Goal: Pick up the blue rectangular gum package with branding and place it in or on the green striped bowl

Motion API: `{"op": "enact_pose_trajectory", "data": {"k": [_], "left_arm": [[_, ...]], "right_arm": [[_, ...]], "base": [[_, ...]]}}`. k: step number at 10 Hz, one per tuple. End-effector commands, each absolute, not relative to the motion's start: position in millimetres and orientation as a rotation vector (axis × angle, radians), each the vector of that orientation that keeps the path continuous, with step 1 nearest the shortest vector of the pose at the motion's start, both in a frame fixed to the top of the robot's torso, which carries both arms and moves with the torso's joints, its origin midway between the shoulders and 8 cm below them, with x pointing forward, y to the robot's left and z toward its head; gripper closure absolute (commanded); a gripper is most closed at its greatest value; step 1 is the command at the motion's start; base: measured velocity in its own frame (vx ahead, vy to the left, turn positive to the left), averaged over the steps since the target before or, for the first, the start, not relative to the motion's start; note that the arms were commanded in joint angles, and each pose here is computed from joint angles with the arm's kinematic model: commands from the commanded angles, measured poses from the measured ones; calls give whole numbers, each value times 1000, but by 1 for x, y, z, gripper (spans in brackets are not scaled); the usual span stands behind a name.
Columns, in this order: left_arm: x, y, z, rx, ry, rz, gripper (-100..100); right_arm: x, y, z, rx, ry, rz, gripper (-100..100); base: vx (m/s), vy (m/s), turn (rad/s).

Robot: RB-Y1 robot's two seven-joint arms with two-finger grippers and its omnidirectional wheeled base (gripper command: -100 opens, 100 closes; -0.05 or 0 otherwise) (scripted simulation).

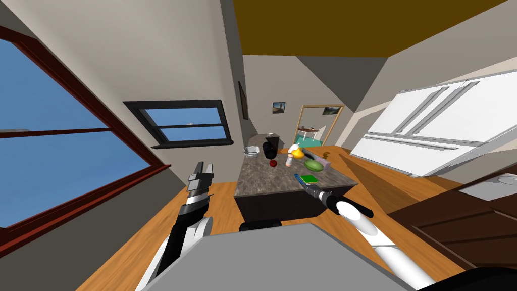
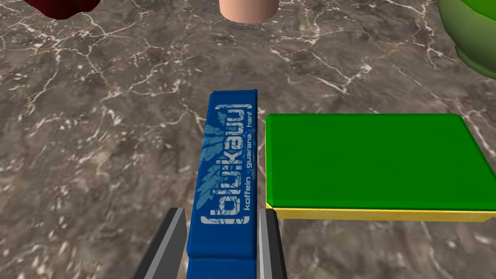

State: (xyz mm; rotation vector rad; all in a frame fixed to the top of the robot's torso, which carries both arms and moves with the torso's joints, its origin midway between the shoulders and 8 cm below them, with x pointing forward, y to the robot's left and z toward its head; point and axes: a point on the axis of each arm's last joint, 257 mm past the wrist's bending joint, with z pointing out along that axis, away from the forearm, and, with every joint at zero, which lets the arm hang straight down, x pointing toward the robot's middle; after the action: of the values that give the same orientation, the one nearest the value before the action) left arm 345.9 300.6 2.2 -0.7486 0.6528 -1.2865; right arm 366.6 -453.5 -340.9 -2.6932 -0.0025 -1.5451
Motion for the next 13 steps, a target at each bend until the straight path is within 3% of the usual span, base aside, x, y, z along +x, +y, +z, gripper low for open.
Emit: {"op": "enact_pose_trajectory", "data": {"k": [1, 6, 13], "left_arm": [[346, 301, 2, -749, 653, -1287, 0], [346, 301, 2, -749, 653, -1286, 0], [346, 301, 2, -749, 653, -1286, 0]], "right_arm": [[370, -469, -331, -2724, -40, -1564, 100], [369, -513, -312, -2824, -120, -1571, 100], [369, -513, -312, -2824, -120, -1571, 100]], "base": [[-24, -11, 125], [-34, -49, 139], [-1, -1, 4]]}}
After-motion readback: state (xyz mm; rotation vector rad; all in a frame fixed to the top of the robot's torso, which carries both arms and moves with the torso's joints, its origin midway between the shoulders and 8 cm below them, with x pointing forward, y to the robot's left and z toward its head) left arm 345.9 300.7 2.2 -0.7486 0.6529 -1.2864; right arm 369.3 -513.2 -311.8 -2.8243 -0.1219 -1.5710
